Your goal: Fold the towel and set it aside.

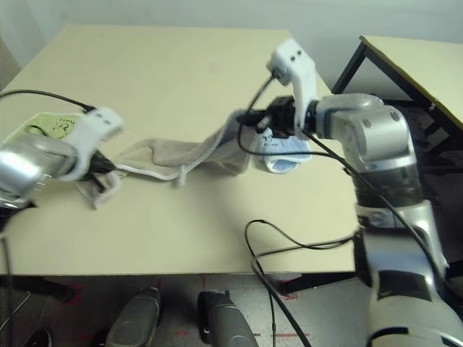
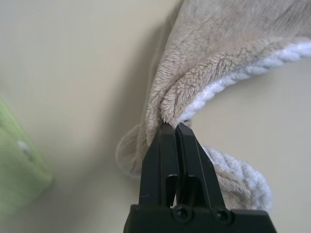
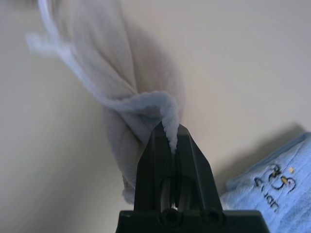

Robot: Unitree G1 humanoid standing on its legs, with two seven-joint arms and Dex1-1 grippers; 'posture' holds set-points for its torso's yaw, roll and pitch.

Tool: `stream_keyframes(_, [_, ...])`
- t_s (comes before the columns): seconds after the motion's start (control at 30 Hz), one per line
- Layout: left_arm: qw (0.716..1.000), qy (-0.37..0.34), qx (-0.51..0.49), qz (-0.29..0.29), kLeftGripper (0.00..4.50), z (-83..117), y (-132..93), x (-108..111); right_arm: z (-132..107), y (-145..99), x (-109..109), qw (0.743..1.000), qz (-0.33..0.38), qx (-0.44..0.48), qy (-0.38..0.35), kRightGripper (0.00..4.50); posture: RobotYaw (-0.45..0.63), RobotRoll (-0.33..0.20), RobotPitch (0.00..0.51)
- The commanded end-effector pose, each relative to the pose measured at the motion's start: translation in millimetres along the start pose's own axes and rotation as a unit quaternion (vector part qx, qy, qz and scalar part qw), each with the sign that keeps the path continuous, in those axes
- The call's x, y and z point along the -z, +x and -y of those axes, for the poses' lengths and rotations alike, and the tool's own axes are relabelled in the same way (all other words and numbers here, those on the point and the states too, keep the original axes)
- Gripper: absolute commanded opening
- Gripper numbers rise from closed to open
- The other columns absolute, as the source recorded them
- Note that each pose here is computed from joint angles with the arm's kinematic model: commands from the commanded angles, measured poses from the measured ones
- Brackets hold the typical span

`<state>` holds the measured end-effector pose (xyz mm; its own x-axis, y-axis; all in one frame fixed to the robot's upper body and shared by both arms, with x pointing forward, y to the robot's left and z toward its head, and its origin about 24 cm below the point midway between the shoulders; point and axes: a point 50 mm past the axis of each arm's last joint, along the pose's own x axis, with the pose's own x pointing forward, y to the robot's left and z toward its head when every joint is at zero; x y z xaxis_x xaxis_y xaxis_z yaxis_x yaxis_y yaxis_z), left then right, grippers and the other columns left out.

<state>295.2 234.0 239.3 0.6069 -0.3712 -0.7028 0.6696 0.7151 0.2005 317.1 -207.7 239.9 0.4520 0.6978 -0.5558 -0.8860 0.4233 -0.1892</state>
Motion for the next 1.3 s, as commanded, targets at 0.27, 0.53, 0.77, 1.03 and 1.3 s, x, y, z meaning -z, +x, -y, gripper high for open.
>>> stream_keyframes(0.27, [0.986,-0.072,0.144,0.048,0.03,-24,-53,14,-24,-10,12,0.992,-0.078,-0.1,-0.005,0.0,0.12,0.0,0.123])
stream_keyframes(0.53, [0.981,-0.077,0.162,-0.071,0.03,-29,-45,67,-45,4,28,0.981,-0.096,-0.165,-0.024,0.0,0.12,0.0,0.131])
stream_keyframes(0.77, [0.975,-0.062,0.189,-0.099,0.03,-11,-18,92,-48,32,35,0.988,-0.052,-0.135,-0.05,0.0,0.13,0.0,0.134])
stream_keyframes(1.03, [0.987,0.021,0.134,-0.088,0.7,-9,18,115,-48,49,32,0.995,0.004,-0.088,-0.037,0.0,0.13,0.0,0.137])
stream_keyframes(1.3, [0.978,0.146,0.056,-0.139,3.49,-34,2,105,-50,52,36,0.996,0.009,-0.081,-0.02,0.0,0.13,0.0,0.13])
